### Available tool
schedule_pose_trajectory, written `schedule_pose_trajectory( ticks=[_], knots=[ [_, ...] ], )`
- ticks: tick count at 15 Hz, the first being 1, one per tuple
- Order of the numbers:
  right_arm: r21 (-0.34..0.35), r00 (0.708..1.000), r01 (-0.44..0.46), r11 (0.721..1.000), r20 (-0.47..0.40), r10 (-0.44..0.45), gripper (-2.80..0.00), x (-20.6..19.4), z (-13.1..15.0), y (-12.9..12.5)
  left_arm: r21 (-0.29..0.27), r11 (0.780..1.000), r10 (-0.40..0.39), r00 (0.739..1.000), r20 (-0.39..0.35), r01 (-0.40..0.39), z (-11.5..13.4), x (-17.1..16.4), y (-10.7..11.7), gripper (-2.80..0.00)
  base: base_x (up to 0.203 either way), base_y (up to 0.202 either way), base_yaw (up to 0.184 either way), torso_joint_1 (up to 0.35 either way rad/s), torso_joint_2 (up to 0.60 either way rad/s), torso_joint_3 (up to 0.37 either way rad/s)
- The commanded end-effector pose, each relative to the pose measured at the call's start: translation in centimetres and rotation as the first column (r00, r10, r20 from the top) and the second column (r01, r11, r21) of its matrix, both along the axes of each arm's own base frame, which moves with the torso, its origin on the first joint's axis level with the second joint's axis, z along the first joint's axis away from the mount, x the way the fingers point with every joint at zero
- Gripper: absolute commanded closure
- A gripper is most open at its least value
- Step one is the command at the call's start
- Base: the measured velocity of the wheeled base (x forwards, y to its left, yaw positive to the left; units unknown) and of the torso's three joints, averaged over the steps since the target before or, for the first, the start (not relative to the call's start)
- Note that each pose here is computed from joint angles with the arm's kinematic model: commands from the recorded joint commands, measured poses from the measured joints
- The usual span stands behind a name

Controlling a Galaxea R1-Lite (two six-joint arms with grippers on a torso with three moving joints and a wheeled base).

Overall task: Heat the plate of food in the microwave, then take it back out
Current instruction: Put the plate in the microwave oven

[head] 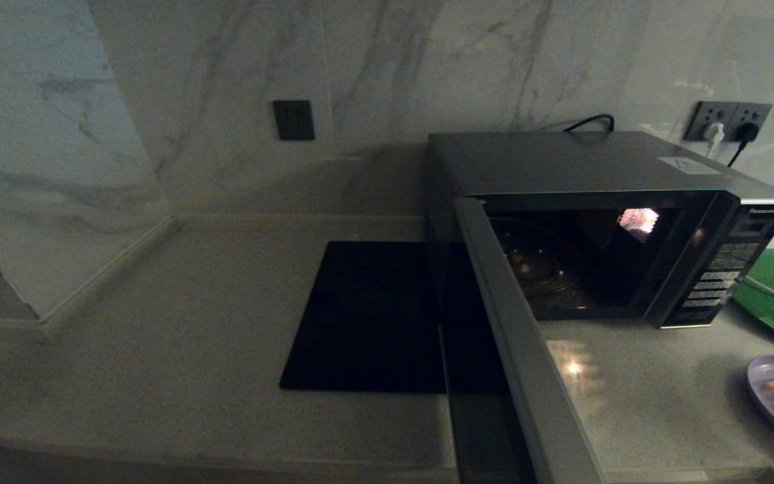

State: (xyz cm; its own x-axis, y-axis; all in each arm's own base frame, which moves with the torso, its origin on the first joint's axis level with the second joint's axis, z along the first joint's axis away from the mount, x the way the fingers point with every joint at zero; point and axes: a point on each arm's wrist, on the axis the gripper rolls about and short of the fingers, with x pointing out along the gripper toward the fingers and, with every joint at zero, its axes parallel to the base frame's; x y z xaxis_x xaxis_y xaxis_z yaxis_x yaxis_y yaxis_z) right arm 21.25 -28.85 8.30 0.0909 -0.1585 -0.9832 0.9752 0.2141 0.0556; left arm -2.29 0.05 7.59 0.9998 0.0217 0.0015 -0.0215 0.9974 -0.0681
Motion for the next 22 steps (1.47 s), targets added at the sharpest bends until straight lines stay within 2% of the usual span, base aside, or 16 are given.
schedule_pose_trajectory(
  ticks=[1,12,13,22],
  knots=[
    [0.006,1.0,0.001,1.0,-0.005,-0.001,-2.8,0.06,-0.32,-0.06,-0.001,1.0,0.001,1.0,0.0,-0.001,0.0,0.0,0.0,0.0,0.0,0.0,0.0,0.0,0.0,0.0],
    [-0.003,1.0,0.0,1.0,0.002,0.0,-2.8,0.33,-0.89,-0.35,-0.001,1.0,0.001,1.0,0.0,-0.001,0.0,0.0,0.0,0.0,0.0,0.0,0.0,0.0,0.0,0.0],
    [-0.002,1.0,0.001,1.0,0.003,-0.001,0.0,0.3,-0.9,-0.37,-0.001,1.0,0.001,1.0,0.0,-0.001,0.0,0.0,0.0,0.0,0.0,0.0,0.0,0.0,0.0,0.0],
    [0.0,1.0,-0.018,1.0,0.005,0.018,0.0,0.22,-0.78,-0.24,-0.001,1.0,0.001,1.0,0.0,-0.001,0.0,0.0,0.0,0.0,0.0,0.0,0.0,0.0,0.0,0.0]
  ],
)
